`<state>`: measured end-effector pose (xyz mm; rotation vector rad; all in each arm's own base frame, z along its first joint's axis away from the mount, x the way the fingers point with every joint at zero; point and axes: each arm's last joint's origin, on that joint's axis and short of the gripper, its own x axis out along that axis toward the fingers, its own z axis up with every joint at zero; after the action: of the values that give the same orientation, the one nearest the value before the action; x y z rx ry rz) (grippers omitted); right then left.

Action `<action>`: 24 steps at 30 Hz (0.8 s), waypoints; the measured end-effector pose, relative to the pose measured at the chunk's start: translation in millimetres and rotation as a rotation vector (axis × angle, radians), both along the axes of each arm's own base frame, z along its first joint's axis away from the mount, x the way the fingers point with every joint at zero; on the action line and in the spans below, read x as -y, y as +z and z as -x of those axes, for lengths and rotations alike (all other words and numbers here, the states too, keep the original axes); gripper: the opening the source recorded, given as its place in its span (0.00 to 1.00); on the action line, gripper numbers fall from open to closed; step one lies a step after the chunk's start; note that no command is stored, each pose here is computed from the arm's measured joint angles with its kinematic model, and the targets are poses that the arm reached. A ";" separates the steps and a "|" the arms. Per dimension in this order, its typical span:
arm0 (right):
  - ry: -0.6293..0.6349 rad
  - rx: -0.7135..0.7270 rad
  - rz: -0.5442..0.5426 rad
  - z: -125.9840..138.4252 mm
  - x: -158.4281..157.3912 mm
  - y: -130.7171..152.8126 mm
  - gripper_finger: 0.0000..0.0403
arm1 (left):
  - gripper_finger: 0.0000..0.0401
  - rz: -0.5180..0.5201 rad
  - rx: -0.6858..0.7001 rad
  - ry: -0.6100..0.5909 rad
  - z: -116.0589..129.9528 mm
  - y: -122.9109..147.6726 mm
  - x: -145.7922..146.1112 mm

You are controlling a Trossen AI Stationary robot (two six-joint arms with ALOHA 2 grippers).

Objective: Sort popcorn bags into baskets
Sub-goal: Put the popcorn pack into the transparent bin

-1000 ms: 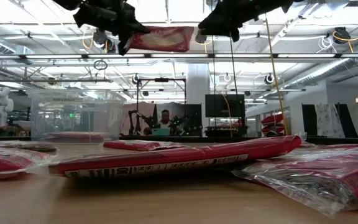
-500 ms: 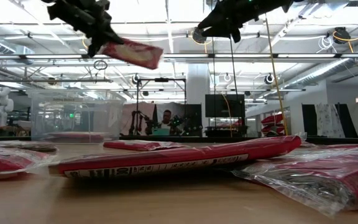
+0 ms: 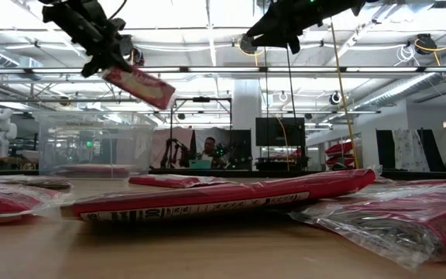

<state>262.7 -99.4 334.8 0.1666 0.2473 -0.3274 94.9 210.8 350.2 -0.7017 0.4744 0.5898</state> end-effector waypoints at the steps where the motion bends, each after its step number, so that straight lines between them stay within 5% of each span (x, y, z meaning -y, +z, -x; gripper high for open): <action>1: 0.000 0.000 0.000 0.0 0.0 0.0 0.42 | 0.11 0.011 -0.017 0.022 2.6 -1.2 -0.3; 16: 0.000 -0.004 -0.002 0.1 0.1 -0.4 0.42 | 0.11 0.025 -0.124 0.194 24.9 9.6 29.2; 24: 0.000 -0.005 -0.002 0.2 0.1 -0.5 0.42 | 0.11 0.057 -0.220 0.216 15.2 1.0 25.8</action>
<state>262.5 -99.5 334.3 0.1679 0.2525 -0.3281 79.7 185.0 351.2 -0.7508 0.6264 0.8649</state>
